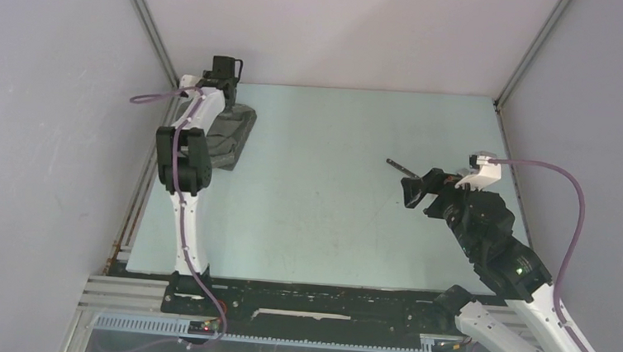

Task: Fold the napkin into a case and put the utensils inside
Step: Pick up the crumpled napkin from the corner of the board.

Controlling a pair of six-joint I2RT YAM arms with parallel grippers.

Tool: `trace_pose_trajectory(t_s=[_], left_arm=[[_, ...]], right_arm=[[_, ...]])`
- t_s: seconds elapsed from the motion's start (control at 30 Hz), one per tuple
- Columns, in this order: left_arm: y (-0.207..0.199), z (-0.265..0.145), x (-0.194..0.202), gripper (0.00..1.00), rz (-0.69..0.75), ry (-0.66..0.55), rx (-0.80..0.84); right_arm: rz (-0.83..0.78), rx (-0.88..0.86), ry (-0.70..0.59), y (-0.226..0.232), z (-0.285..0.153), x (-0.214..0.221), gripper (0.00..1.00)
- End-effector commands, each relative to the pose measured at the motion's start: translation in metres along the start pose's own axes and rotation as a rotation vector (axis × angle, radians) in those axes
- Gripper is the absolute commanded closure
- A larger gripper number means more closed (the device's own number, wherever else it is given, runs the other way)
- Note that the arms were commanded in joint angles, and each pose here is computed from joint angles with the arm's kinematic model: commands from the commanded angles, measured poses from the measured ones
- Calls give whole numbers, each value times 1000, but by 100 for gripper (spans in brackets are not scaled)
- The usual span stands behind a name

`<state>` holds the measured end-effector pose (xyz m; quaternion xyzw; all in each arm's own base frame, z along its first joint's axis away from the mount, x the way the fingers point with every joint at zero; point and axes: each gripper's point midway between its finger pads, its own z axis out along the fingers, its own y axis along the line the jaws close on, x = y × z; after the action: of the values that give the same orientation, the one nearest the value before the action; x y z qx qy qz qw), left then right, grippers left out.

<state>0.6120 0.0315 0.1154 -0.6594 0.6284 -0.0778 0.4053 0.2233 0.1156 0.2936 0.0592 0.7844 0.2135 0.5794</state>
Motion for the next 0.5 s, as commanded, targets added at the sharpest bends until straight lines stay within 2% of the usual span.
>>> trace_pose_trajectory(t_s=[0.0, 0.17, 0.2, 0.23, 0.3, 0.4, 0.47], left_arm=[[19, 14, 1, 19, -43, 38, -95], [27, 21, -8, 17, -51, 41, -111], [27, 24, -8, 23, -53, 54, -109], [27, 27, -7, 37, -50, 72, -105], [25, 28, -12, 77, -30, 107, -93], [5, -1, -26, 98, 45, 138, -20], [-12, -38, -37, 100, 111, 155, 56]], right_arm=[[27, 0, -34, 4, 6, -6, 0], [40, -12, -17, 8, 8, -3, 0], [44, -16, -12, 9, 9, -2, 0], [48, -20, -9, 10, 9, -1, 0], [50, -33, 6, 13, 10, 2, 0], [9, -39, 48, 14, 14, 11, 0], [-57, -71, 101, 18, 19, 23, 0]])
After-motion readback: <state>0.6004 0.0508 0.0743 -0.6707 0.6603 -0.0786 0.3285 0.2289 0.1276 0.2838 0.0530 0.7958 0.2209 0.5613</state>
